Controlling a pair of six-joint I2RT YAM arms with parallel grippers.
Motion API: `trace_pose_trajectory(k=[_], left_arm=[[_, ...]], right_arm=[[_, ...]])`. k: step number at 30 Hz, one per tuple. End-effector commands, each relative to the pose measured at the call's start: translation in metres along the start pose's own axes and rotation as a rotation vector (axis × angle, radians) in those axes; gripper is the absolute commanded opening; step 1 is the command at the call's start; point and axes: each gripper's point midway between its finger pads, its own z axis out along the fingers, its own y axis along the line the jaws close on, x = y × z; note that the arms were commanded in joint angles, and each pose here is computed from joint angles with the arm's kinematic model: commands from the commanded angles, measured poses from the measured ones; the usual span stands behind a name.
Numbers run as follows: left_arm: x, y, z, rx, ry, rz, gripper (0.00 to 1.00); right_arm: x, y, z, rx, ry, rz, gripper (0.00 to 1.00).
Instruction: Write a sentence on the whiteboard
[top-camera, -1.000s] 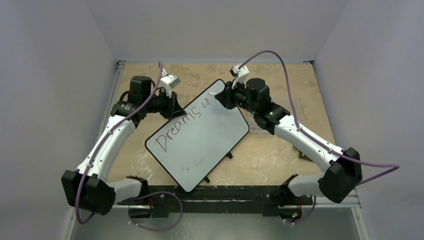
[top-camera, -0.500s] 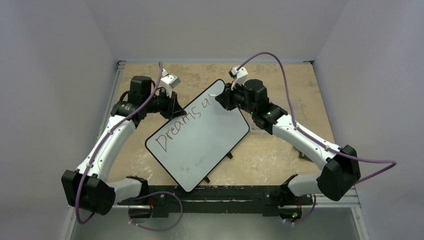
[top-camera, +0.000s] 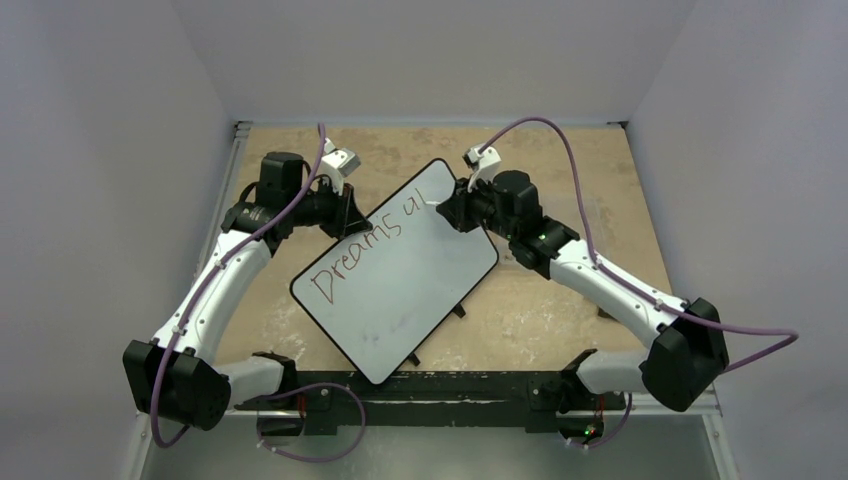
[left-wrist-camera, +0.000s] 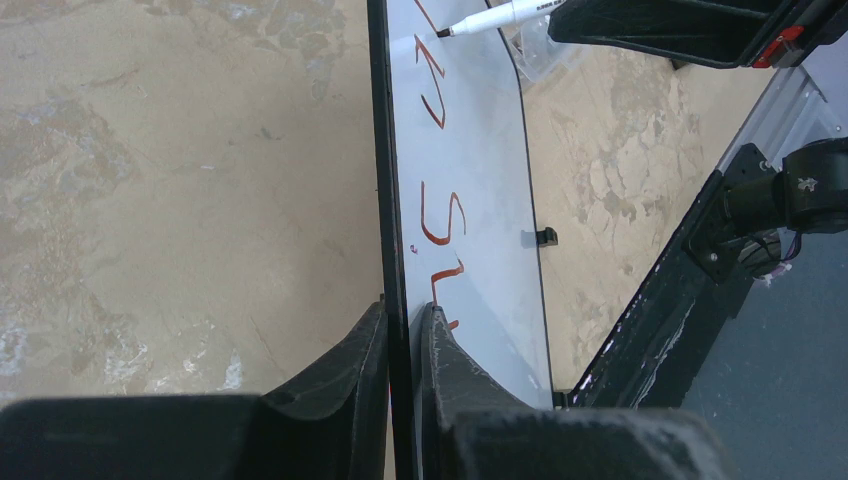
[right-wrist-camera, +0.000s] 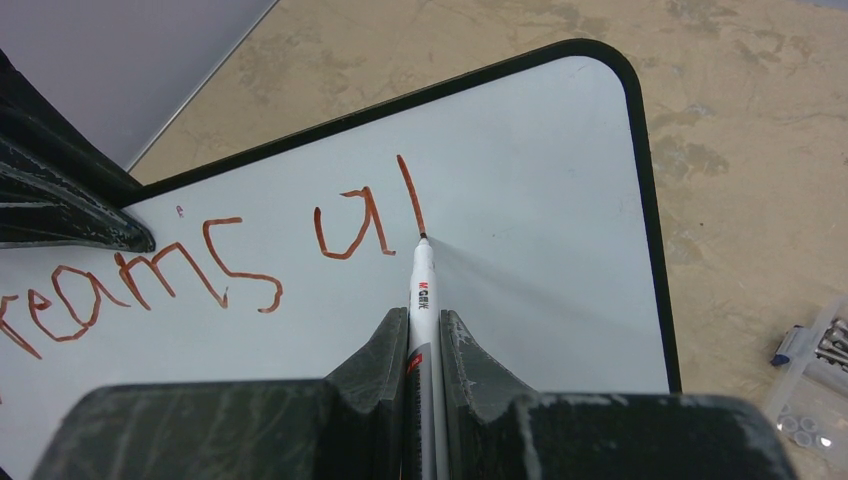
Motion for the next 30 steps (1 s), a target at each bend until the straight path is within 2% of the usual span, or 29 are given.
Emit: trace_pose_trajectory(k=[1, 15, 30], left_arm=[[-0.013, -0.018, -0.003, 0.068, -0.036, 0.093, 0.00], [-0.012, -0.018, -0.003, 0.069, -0.035, 0.092, 0.00], [-0.012, -0.017, -0.003, 0.065, -0.035, 0.092, 0.00]], right_arm=[[-0.005, 0.001, -0.005, -0.001, -0.018, 0.011, 0.00], [-0.039, 0.005, 0.009, -0.005, -0.067, -0.025, 0.00], [-0.048, -0.007, 0.013, 0.054, -0.065, -0.034, 0.00]])
